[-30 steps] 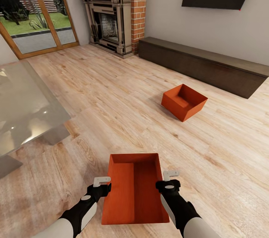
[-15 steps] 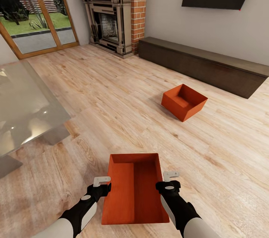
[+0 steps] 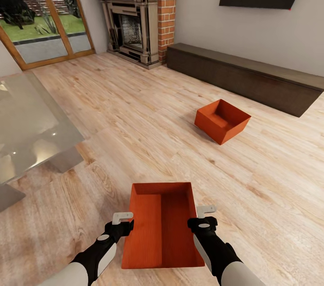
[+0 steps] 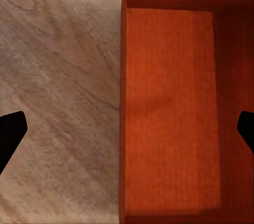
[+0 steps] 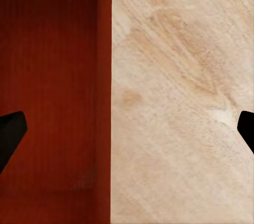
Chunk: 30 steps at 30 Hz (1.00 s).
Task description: Move the two storage containers from the living room to the garage. In the garage, place one container on the floor and stack the other container on top of it (either order is fine).
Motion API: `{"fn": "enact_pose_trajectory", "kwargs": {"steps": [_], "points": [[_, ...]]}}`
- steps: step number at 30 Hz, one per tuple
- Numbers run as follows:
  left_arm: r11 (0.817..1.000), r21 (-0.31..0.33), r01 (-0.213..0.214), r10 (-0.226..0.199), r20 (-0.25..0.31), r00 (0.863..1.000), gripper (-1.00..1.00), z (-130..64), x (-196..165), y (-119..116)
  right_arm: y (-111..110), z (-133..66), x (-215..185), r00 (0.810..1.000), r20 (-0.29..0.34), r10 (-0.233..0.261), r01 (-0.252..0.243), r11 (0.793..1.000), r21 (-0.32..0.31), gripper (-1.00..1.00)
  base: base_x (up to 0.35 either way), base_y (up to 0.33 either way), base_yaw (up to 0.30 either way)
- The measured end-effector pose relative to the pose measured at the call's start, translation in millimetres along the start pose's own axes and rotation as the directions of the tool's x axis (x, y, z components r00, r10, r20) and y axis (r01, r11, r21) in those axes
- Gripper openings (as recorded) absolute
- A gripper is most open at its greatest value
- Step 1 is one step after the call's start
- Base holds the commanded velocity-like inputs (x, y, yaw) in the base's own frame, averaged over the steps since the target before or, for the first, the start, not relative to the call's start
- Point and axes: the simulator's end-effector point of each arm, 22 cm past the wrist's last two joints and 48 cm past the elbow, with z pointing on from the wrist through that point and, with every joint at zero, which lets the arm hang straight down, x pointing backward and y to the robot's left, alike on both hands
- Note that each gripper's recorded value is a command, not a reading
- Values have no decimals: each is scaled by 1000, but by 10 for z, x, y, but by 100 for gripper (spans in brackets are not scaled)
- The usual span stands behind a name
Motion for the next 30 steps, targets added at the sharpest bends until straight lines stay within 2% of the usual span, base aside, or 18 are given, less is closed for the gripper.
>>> {"fn": "enact_pose_trajectory", "kwargs": {"steps": [8,13,24,30], "points": [[1000,0,0,0,0,1000,100,-1,3,-1,-1,0,-2,1000,1,0,0,1000,1,100,0,0,0],[1000,0,0,0,0,1000,100,78,72,5,21,83,57,1000,2,0,0,1000,1,100,0,0,0],[1000,0,1,-1,0,1000,100,78,72,5,21,83,55,1000,3,0,0,1000,1,100,0,0,0],[1000,0,1,-1,1,1000,100,141,127,11,39,150,105,1000,3,1,-1,1000,1,100,0,0,0]]}}
